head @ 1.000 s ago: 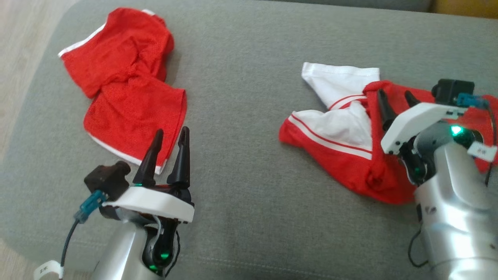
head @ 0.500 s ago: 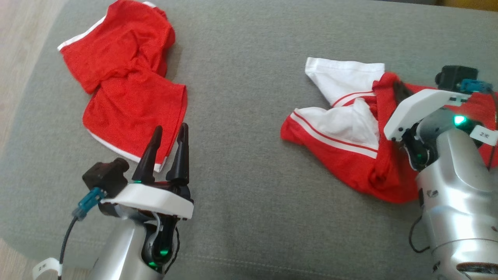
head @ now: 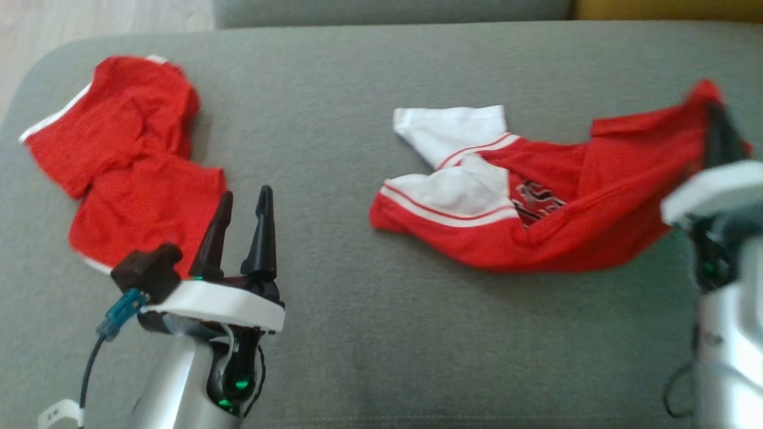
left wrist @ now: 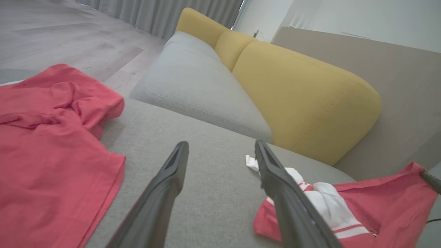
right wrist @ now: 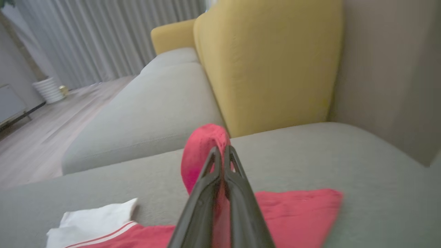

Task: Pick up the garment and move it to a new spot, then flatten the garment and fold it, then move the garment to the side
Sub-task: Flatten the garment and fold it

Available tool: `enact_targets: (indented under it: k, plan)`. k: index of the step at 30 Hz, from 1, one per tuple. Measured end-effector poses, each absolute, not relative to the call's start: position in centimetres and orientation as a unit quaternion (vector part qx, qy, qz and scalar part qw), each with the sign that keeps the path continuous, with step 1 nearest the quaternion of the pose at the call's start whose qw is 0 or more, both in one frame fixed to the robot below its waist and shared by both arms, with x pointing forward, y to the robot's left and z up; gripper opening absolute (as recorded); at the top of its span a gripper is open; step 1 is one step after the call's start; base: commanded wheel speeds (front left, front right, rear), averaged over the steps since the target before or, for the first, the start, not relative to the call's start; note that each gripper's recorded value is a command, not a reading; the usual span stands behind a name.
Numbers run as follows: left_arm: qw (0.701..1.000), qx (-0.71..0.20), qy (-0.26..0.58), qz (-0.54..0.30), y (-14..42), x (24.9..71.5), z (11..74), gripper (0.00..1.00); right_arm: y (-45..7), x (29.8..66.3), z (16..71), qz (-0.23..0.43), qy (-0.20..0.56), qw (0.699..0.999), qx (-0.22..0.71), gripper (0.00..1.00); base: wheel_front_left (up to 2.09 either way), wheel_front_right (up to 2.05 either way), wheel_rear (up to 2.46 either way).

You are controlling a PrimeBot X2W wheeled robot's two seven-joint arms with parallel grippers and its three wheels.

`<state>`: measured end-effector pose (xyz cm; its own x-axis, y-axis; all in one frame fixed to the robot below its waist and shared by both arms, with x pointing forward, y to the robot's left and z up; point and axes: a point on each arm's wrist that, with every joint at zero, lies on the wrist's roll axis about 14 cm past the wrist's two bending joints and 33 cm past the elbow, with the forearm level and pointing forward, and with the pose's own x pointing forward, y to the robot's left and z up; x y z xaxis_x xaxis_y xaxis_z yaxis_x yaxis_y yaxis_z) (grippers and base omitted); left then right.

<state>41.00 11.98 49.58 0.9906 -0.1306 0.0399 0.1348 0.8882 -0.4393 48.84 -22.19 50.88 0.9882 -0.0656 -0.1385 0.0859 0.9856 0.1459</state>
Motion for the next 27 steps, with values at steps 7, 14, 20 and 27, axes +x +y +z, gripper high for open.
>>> enact_targets:
  k: [7,14,20,27]
  plan:
    - [0.968,-0.230,-0.012,-0.102,9.6,41.2,50.6,1.00,-30.6,41.5,51.2,-0.154,0.063,0.983,0.075,0.00,0.00,0.00,0.00]
    - [0.966,-0.232,-0.006,-0.117,8.3,41.3,50.4,1.00,-33.0,34.4,43.8,-0.206,0.185,0.955,0.109,0.72,0.00,0.00,0.00]
    - [0.965,-0.233,-0.002,-0.123,8.0,41.4,50.2,1.00,-32.1,34.7,43.8,-0.193,0.162,0.963,0.091,1.00,0.00,0.00,0.00]
    - [0.965,-0.232,-0.002,-0.120,8.2,41.2,50.2,1.00,-24.7,39.3,49.1,-0.073,0.040,0.992,0.095,1.00,0.00,0.00,0.00]
